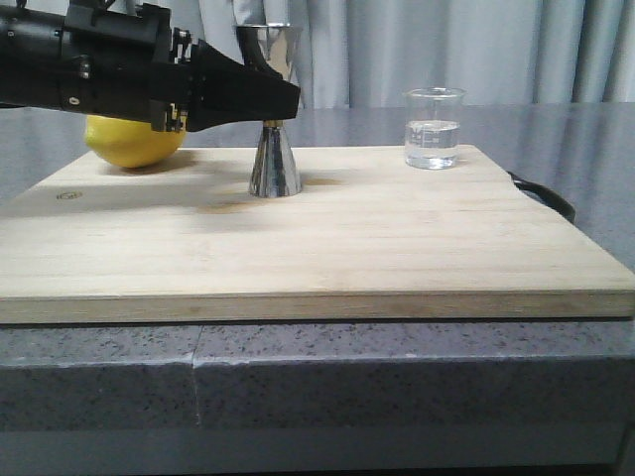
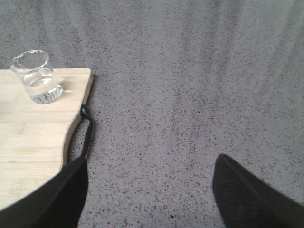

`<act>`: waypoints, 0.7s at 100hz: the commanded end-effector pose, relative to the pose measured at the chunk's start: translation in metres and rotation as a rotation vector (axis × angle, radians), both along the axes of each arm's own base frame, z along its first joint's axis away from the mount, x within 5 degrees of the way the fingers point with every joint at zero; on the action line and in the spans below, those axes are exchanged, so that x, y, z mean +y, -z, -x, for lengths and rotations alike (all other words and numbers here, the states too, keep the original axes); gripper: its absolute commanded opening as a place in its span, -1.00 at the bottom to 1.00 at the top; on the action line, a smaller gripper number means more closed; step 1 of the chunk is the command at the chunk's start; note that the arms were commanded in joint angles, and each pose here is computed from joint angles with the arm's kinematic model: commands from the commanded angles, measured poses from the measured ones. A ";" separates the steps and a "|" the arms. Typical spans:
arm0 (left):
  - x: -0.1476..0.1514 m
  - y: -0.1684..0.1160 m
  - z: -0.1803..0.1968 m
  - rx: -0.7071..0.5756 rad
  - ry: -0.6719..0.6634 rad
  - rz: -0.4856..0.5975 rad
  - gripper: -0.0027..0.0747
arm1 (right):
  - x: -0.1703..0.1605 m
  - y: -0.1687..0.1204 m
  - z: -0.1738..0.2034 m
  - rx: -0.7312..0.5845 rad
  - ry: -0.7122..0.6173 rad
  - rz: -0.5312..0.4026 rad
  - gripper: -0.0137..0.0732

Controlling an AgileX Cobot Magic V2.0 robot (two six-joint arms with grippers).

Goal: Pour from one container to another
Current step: 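Reach the right gripper to the glass beaker and grasp it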

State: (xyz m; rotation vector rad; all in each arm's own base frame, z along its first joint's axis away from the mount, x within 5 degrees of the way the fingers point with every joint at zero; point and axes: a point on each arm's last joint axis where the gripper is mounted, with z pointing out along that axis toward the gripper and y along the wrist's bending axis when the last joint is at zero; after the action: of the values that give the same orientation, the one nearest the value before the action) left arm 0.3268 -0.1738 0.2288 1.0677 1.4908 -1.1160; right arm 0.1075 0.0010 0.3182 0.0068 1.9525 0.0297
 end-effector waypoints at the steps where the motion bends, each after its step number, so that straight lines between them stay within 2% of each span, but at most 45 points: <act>1: -0.003 -0.034 0.005 -0.065 0.042 0.138 -0.32 | 0.000 -0.020 -0.006 -0.140 0.004 -0.010 0.46; 34: -0.003 -0.036 0.008 -0.067 0.069 0.161 -0.32 | 0.021 -0.028 -0.031 -0.271 -0.138 -0.035 0.46; 70: -0.003 -0.036 0.008 -0.067 0.069 0.161 -0.32 | 0.059 -0.018 -0.085 -0.399 -0.264 -0.059 0.46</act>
State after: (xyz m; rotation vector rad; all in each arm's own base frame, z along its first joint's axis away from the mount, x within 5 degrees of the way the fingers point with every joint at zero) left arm 0.3262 -0.1741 0.2297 1.0740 1.4817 -1.1233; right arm 0.1795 0.0540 0.3184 -0.2108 1.7101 0.2448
